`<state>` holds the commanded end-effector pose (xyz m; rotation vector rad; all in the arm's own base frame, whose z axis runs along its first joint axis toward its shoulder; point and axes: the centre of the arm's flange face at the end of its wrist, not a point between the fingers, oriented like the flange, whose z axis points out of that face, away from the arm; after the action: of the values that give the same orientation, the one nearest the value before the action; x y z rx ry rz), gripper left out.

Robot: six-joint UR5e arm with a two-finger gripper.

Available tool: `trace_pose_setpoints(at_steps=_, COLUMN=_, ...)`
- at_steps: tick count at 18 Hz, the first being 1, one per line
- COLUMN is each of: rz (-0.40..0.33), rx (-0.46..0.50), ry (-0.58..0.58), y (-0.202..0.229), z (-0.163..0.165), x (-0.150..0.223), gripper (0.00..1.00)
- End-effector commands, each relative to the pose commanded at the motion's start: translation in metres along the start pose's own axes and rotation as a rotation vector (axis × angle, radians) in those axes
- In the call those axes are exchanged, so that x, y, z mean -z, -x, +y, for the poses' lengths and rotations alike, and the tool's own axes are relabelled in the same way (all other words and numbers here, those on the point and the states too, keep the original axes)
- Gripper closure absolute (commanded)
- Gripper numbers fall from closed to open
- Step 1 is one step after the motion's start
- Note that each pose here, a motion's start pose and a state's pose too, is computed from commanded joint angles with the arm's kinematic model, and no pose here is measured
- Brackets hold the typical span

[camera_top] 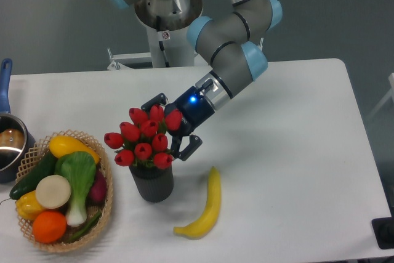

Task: Pick up the flowers from the vase
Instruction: 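Close the gripper on the tulip stems, then lift the gripped tulips straight up out of the black vase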

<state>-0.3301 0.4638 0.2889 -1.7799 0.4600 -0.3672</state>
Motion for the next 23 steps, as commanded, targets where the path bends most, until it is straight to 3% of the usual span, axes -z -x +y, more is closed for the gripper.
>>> trace_pose_setpoints(at_steps=4, rz=0.007, rx=0.002, ry=0.0, y=0.0, z=0.005, x=-0.004, gripper=0.0)
trace_pose_setpoints(at_steps=10, rz=0.002, rx=0.008, ry=0.0, y=0.0, z=0.006, x=-0.001, gripper=0.39)
trace_pose_setpoints(at_steps=13, rz=0.0, rx=0.008, ry=0.0, y=0.0, z=0.007, x=0.0, gripper=0.53)
trace_pose_setpoints(at_steps=23, rz=-0.017, rx=0.013, ry=-0.04, y=0.006, z=-0.002, x=0.011, gripper=0.55)
